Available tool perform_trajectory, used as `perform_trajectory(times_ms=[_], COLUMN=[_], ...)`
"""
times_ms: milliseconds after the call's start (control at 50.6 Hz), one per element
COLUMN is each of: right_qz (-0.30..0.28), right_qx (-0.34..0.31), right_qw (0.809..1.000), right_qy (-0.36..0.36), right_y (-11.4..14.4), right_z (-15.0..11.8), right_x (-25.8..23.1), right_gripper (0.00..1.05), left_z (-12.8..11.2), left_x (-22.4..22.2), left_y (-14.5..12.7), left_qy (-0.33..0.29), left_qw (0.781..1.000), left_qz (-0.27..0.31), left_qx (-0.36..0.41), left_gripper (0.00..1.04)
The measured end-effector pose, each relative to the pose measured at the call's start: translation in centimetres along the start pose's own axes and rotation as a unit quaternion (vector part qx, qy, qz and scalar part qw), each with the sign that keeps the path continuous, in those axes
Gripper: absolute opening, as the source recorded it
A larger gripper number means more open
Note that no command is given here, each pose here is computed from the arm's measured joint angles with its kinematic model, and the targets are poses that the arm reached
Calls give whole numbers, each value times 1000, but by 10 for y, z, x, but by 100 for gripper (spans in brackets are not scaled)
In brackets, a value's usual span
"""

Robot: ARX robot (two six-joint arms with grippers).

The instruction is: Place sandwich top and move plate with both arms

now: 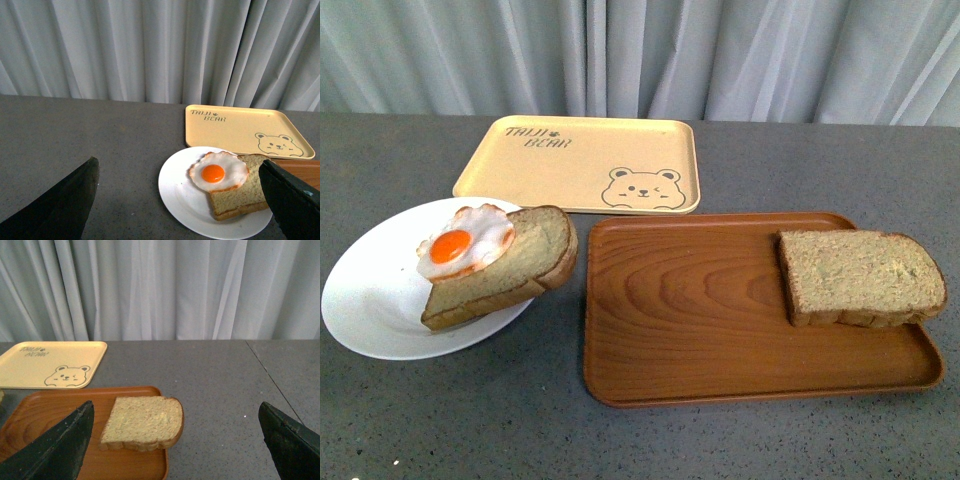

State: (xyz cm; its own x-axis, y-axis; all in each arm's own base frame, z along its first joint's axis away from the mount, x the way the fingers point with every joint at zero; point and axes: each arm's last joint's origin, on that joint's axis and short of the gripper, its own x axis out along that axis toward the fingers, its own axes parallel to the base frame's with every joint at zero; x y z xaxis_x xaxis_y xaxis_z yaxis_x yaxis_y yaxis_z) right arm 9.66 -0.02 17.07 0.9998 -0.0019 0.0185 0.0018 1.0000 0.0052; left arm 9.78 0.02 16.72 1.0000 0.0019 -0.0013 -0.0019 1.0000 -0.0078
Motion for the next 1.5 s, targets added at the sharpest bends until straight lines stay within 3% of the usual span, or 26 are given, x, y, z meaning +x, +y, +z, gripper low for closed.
perform_trajectory(times_ms=[829,928,1066,1185,1303,1501], right_qz=[0,18,-2,9,31,30], right_qx=[0,64,112,149,191,211], right_qw=[1000,980,972,963,938,920], right_qy=[0,187,206,225,286,329], right_y=[0,-5,-24,-39,-47,-48], right_z=[0,3,14,0,-45,-84], right_x=[0,16,75,125,175,204], right_gripper=[96,96,96,96,96,96], left_z=[0,0,0,0,0,0], left_x=[0,0,0,0,0,0], left_y=[0,0,0,0,0,0], left_qy=[0,0,0,0,0,0], left_qw=[1000,1000,1000,1000,1000,1000], left_qz=[0,0,0,0,0,0], left_qx=[0,0,0,0,0,0], left_gripper=[96,96,96,96,96,96])
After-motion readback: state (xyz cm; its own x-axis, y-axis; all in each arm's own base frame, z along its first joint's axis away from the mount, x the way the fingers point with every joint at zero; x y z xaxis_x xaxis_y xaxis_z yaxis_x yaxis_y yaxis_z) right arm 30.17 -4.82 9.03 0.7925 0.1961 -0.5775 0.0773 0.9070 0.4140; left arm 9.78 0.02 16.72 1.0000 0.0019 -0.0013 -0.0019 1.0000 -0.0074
